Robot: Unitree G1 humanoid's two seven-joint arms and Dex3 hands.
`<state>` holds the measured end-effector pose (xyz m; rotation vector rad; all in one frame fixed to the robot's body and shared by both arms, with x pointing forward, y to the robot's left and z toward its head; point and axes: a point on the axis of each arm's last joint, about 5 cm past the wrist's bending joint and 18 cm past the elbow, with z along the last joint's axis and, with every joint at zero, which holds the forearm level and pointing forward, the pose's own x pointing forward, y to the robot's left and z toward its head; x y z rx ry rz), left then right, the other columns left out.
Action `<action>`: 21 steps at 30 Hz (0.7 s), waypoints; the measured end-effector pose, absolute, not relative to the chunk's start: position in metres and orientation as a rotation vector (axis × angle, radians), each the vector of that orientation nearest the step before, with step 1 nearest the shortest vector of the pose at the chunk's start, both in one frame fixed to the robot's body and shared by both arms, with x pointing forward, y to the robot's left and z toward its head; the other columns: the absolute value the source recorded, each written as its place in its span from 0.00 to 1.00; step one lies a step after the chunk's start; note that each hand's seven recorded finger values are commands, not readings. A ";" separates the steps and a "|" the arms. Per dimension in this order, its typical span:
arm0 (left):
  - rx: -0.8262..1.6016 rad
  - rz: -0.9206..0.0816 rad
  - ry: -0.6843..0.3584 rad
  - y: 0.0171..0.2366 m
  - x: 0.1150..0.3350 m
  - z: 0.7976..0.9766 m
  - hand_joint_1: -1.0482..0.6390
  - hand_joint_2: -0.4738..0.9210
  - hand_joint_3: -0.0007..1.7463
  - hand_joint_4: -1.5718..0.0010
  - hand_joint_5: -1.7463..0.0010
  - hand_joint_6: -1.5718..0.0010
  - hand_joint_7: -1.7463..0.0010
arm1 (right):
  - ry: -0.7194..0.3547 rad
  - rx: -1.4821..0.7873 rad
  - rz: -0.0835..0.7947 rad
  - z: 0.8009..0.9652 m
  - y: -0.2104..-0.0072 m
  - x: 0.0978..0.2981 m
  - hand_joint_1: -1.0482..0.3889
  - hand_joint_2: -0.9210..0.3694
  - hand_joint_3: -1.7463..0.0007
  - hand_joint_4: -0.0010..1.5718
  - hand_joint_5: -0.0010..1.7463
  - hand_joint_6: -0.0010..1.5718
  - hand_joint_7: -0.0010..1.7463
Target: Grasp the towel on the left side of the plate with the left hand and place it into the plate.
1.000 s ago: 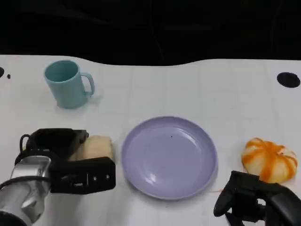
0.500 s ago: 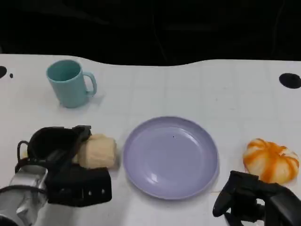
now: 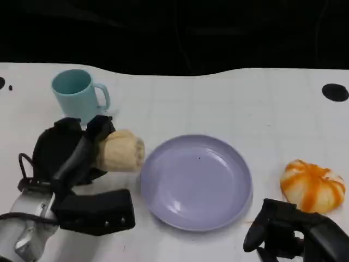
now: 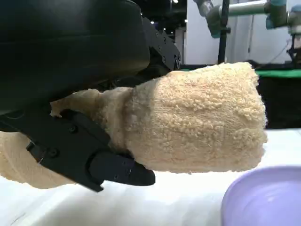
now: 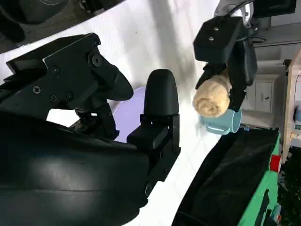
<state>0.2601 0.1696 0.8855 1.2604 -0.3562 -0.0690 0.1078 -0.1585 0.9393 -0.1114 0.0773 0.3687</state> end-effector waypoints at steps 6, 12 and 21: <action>1.192 -0.070 -0.395 0.162 0.263 0.905 0.52 0.64 0.63 0.40 0.00 0.57 0.00 | 0.100 -0.109 0.365 0.939 -0.158 0.108 0.72 0.25 0.36 0.46 1.00 0.39 0.84; 1.123 -0.126 -0.440 0.145 0.262 0.918 0.51 0.60 0.69 0.40 0.00 0.56 0.00 | 0.097 -0.110 0.366 0.941 -0.158 0.108 0.72 0.25 0.36 0.46 1.00 0.39 0.84; 1.053 -0.278 -0.401 0.100 0.256 0.923 0.52 0.61 0.64 0.41 0.00 0.56 0.00 | 0.100 -0.107 0.366 0.941 -0.158 0.107 0.72 0.25 0.37 0.45 1.00 0.39 0.84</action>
